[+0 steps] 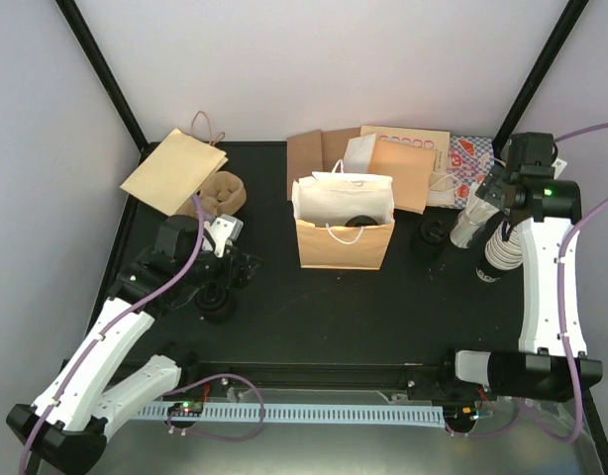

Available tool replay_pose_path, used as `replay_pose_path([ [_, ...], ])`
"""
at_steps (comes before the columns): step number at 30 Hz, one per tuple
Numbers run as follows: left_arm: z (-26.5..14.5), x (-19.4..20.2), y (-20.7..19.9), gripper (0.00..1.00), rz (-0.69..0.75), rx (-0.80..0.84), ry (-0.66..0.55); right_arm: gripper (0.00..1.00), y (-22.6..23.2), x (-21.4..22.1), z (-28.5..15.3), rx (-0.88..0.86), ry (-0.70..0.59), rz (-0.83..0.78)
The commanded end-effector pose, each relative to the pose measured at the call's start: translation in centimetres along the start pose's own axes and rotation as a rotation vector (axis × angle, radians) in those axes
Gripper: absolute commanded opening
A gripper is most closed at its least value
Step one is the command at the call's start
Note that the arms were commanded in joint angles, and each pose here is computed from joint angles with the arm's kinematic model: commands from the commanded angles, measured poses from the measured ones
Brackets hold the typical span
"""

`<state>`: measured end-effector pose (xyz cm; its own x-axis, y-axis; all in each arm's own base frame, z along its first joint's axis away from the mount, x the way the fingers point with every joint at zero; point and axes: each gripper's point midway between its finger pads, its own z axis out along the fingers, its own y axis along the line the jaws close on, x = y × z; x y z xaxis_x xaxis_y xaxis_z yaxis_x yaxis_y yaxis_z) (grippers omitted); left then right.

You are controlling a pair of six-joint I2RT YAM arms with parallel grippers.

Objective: Pack the takeout coffee

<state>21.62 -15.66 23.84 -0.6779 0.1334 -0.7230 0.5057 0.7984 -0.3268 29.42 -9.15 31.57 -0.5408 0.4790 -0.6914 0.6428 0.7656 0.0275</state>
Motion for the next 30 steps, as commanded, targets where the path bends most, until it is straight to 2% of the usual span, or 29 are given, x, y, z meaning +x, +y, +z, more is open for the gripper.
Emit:
replay_pose_path([
  [1,-0.2,0.0,-0.7,0.86,0.019,0.045,-0.055,1.00,0.0,0.2,0.1,0.007,0.053,-0.039],
  [5,0.4,1.2,-1.0,0.86,0.010,0.083,-0.069,1.00,-0.1,-0.6,0.0,0.009,0.001,-0.081],
  [10,0.4,1.2,-1.0,0.87,0.022,0.087,-0.081,0.83,-0.4,-0.3,1.0,0.048,0.084,-0.116],
  [16,0.6,1.4,-1.1,0.87,0.024,0.100,-0.072,0.63,0.8,0.2,2.3,0.019,0.134,-0.138],
  [24,0.6,1.5,-1.2,0.87,0.027,0.101,-0.073,0.55,-0.5,0.1,4.1,0.146,0.144,-0.161],
  [30,0.6,1.5,-1.2,0.88,0.026,0.101,-0.071,0.51,0.0,0.4,5.0,0.117,0.154,-0.135],
])
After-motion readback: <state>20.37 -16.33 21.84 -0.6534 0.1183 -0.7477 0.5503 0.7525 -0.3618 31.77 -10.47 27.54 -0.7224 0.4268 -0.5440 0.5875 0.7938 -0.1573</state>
